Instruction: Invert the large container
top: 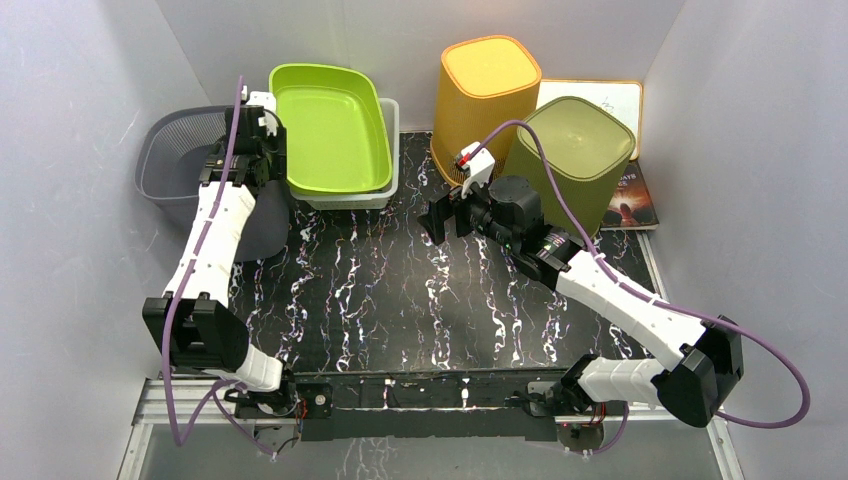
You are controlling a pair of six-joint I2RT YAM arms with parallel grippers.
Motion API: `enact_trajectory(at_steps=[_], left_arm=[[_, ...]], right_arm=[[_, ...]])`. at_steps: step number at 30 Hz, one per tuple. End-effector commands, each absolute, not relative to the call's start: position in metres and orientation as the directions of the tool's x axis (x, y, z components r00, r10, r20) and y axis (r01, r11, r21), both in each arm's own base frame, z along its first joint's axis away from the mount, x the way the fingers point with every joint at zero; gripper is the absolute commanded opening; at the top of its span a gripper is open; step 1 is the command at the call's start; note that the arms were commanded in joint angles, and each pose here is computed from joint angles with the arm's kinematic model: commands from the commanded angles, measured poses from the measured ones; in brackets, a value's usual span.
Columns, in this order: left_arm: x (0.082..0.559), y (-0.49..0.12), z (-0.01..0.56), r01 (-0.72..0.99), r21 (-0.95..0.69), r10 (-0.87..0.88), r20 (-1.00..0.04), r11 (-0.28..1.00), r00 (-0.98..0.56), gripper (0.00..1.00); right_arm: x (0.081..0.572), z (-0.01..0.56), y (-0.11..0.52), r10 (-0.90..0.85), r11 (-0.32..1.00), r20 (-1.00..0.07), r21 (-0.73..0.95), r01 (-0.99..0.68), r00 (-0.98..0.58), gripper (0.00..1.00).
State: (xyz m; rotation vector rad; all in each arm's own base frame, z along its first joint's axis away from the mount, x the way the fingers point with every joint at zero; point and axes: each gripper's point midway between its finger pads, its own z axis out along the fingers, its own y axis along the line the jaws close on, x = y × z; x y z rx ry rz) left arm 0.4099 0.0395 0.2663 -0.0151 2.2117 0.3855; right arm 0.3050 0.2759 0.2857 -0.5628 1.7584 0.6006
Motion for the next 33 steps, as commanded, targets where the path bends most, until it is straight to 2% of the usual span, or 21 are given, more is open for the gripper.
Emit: enact_trajectory(at_steps=[1,8,10,11,12,14,15,16,21,24,28,33], left_arm=[[0.397,0.047,0.274,-0.194,0.258,0.088,-0.785,0.946,-0.613,0.53],[0.377,0.05,0.269,-0.246,0.233,0.026,-0.773,0.941,-0.634,0.41],[0.368,0.051,0.269,-0.262,0.221,0.005,-0.772,0.939,-0.636,0.3],[0.365,0.051,0.269,-0.267,0.217,-0.003,-0.772,0.939,-0.635,0.21],[0.363,0.051,0.266,-0.271,0.215,-0.009,-0.767,0.938,-0.641,0.17],[0.355,0.052,0.273,-0.283,0.21,-0.011,-0.785,0.936,-0.62,0.15],[0.353,0.052,0.272,-0.284,0.212,-0.011,-0.783,0.935,-0.622,0.09],[0.35,0.053,0.271,-0.287,0.216,-0.011,-0.781,0.933,-0.625,0.0],[0.333,0.054,0.267,-0.276,0.234,-0.007,-0.751,0.932,-0.66,0.0],[0.32,0.05,0.28,-0.271,0.2,-0.019,-0.772,0.942,-0.636,0.0],[0.304,0.033,0.315,-0.233,0.092,-0.056,-0.826,0.968,-0.561,0.0],[0.284,-0.003,0.359,-0.092,-0.078,-0.112,-0.876,0.993,-0.469,0.0]], right_arm=[[0.312,0.304,0.273,-0.024,0.771,-0.982,0.102,-0.629,-0.19,0.98],[0.314,0.298,0.271,-0.032,0.781,-0.98,0.099,-0.617,-0.197,0.98],[0.315,0.296,0.271,-0.034,0.784,-0.979,0.098,-0.613,-0.199,0.98],[0.316,0.295,0.271,-0.036,0.786,-0.979,0.097,-0.611,-0.201,0.98],[0.316,0.295,0.271,-0.037,0.786,-0.979,0.096,-0.611,-0.202,0.98],[0.317,0.293,0.272,-0.041,0.785,-0.978,0.096,-0.612,-0.206,0.98],[0.317,0.292,0.272,-0.044,0.784,-0.977,0.097,-0.614,-0.21,0.98],[0.317,0.291,0.272,-0.045,0.785,-0.976,0.098,-0.612,-0.213,0.98],[0.318,0.289,0.271,-0.06,0.791,-0.974,0.088,-0.606,-0.22,0.98],[0.319,0.291,0.268,-0.068,0.799,-0.973,0.079,-0.597,-0.219,0.98],[0.32,0.3,0.261,-0.062,0.819,-0.977,0.065,-0.571,-0.202,0.98],[0.323,0.313,0.247,-0.053,0.854,-0.982,0.05,-0.519,-0.182,0.98]])
